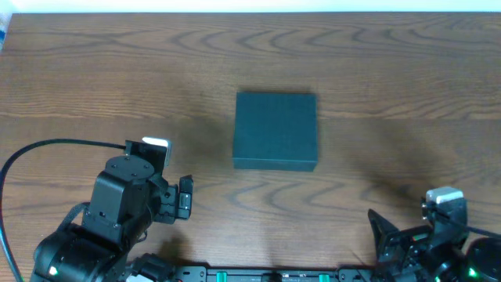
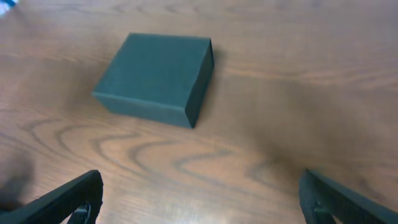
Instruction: Pack container
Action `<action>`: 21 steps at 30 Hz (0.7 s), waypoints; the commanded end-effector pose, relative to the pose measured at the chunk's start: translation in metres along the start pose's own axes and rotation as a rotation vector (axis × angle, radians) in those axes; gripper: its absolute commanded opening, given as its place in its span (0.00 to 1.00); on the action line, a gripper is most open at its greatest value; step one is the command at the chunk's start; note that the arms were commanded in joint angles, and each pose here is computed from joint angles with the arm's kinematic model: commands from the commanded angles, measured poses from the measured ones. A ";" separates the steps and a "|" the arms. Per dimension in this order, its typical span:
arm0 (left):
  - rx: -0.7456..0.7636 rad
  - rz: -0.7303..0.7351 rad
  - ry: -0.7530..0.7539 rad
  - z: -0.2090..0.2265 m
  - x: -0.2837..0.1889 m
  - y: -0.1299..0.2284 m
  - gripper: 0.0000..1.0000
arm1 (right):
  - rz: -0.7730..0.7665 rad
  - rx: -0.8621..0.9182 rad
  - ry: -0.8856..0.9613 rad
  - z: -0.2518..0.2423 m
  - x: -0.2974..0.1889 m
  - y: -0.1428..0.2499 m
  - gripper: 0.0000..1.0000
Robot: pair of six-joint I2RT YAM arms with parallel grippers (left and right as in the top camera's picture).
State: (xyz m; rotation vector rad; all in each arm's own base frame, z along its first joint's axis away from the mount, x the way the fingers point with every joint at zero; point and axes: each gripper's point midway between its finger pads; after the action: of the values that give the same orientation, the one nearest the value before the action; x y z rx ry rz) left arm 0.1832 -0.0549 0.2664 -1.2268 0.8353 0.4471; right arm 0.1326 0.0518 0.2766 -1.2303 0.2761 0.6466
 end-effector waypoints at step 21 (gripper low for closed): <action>-0.005 -0.004 -0.011 0.002 -0.002 -0.001 0.95 | -0.084 -0.074 0.162 -0.069 0.080 0.071 0.99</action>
State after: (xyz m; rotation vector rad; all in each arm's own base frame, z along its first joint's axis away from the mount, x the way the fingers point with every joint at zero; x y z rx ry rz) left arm 0.1833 -0.0548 0.2663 -1.2260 0.8354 0.4484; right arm 0.1625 0.0283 0.1656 -1.3495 0.3196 0.4933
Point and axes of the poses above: each gripper's point midway between its finger pads, its own x axis out along the fingers, its own z axis along the line the jaws close on, y = z × x, and after that the axes turned 11 degrees about x, right-handed
